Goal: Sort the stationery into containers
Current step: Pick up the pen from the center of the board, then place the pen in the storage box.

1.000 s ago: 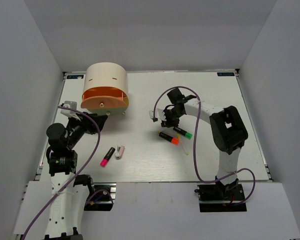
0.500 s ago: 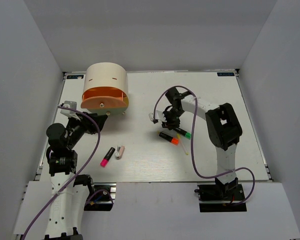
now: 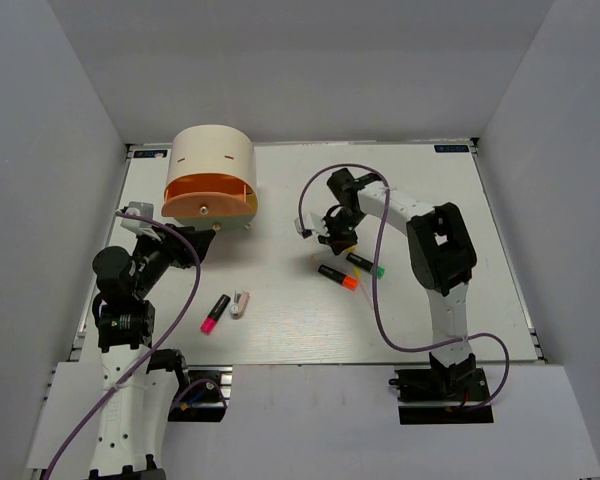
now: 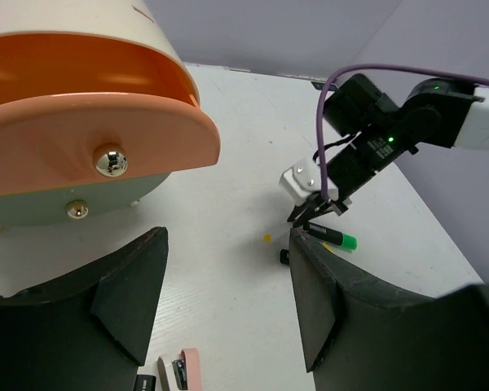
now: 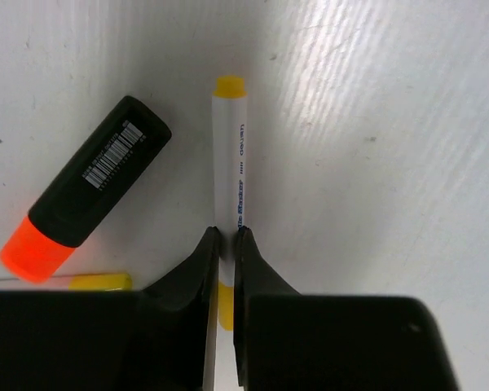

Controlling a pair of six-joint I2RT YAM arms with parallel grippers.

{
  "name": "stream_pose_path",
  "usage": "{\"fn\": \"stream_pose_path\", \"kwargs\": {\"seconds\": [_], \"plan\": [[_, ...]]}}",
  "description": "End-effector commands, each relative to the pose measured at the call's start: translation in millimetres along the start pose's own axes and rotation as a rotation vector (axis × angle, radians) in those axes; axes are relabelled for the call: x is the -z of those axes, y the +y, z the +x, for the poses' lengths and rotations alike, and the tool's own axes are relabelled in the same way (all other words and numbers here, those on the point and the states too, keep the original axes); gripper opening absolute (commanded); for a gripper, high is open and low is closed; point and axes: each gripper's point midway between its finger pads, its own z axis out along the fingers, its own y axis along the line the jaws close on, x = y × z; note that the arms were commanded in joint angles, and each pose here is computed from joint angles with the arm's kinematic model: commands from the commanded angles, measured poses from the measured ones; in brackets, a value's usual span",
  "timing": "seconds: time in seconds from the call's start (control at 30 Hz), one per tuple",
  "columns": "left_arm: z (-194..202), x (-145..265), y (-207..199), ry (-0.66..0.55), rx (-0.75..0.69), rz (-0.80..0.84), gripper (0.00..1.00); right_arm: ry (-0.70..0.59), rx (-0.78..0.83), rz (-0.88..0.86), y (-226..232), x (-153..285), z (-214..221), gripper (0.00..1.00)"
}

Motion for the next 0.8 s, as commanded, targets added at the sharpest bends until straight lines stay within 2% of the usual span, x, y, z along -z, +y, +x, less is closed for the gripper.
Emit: {"fn": "stream_pose_path", "kwargs": {"seconds": [0.0,0.13,0.17,0.2,0.3,0.33,0.37,0.43,0.57,0.6,0.63,0.77], "plan": [[-4,2,-5,-0.016,-0.022,0.023,0.71,-0.15,-0.031,0.159,-17,62,-58,0.0],[-6,3,-5,-0.027,-0.028,0.018,0.71,-0.304,-0.037,0.299,-27,119,-113,0.0],[-6,3,-5,-0.027,-0.028,0.018,0.71,-0.353,0.002,0.348,-25,141,-134,0.0],[-8,5,-7,-0.034,-0.033,0.021,0.71,-0.402,-0.036,0.338,-20,146,-145,0.0],[-8,6,-6,-0.04,-0.034,0.011,0.71,-0.531,0.031,0.428,-26,176,-187,0.0],[-9,6,-5,-0.044,-0.034,0.002,0.71,-0.57,-0.021,0.416,-21,179,-196,0.0],[-9,6,-5,-0.044,-0.034,0.002,0.71,-0.617,0.022,0.46,-26,189,-213,0.0],[-10,8,-4,-0.049,-0.033,-0.008,0.71,-0.667,-0.007,0.451,-23,190,-230,0.0],[-14,11,-1,-0.072,-0.039,-0.036,0.71,-0.767,0.041,0.488,-28,207,-275,0.0],[-16,13,-2,-0.087,-0.045,-0.043,0.71,-0.774,0.051,0.465,-30,194,-285,0.0],[-16,13,-2,-0.087,-0.046,-0.043,0.71,-0.803,0.078,0.486,-33,210,-299,0.0],[-23,17,-1,-0.121,-0.057,-0.067,0.71,-0.837,0.089,0.48,-47,205,-332,0.0]]}}
